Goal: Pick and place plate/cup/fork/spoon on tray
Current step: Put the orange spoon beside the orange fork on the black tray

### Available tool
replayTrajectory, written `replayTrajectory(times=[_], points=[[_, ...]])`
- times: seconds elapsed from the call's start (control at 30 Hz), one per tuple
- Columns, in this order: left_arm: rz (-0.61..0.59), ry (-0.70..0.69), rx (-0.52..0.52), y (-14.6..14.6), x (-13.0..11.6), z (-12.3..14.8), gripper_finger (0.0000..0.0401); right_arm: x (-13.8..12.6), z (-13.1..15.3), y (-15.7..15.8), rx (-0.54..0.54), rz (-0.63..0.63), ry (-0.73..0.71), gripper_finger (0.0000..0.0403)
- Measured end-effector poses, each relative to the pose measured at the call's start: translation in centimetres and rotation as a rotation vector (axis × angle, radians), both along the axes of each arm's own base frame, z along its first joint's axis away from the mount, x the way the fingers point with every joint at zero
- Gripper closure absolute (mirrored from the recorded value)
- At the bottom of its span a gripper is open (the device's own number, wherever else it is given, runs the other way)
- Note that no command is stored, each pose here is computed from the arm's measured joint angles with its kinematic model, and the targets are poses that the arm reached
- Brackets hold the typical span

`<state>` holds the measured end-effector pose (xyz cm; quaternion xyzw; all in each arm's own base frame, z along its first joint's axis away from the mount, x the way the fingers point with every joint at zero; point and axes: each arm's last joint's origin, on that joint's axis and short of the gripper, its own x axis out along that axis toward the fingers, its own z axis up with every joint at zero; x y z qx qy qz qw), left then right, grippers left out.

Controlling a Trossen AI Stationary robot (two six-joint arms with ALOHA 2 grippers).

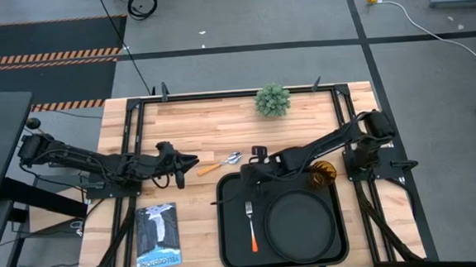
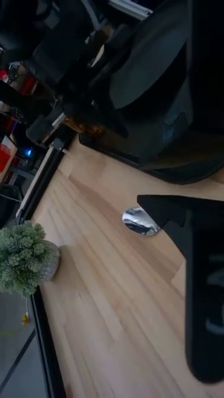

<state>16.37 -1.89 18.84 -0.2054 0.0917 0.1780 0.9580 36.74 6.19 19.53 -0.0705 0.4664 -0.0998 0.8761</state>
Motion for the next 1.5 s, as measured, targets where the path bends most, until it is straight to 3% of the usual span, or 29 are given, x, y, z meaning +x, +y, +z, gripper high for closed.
replayTrajectory(times=[0.2, 0.5, 0.73, 1.13, 1.37, 1.5], points=[[0.003, 0.002, -0.009, 0.0, 0.0, 0.0, 0.029, -1.1, 0.7, -0.5, 0.014, -0.007, -0.072, 0.0393], [0.011, 0.0, -0.037, 0.0, 0.0, -0.1, 0.0289, -3.1, 1.7, -2.6, 0.016, -0.025, -0.156, 0.0393], [0.024, -0.002, -0.041, 0.1, 0.0, -0.1, 0.0289, -4.8, 1.5, -4.2, 0.094, -0.015, -0.263, 0.0393], [0.072, 0.008, -0.057, 2.4, 0.2, -0.1, 0.0289, -6.5, 2.9, -5.6, 0.141, -0.004, -0.378, 0.0393], [0.094, 0.175, -0.026, 3.4, 0.5, 2.4, 0.0289, -6.5, 3.4, -5.9, 0.131, 0.004, -0.406, 0.0393], [0.087, 0.204, -0.018, 3.4, 0.6, 3.5, 0.0289, -6.4, 3.2, -6.0, 0.136, 0.005, -0.396, 0.0393]])
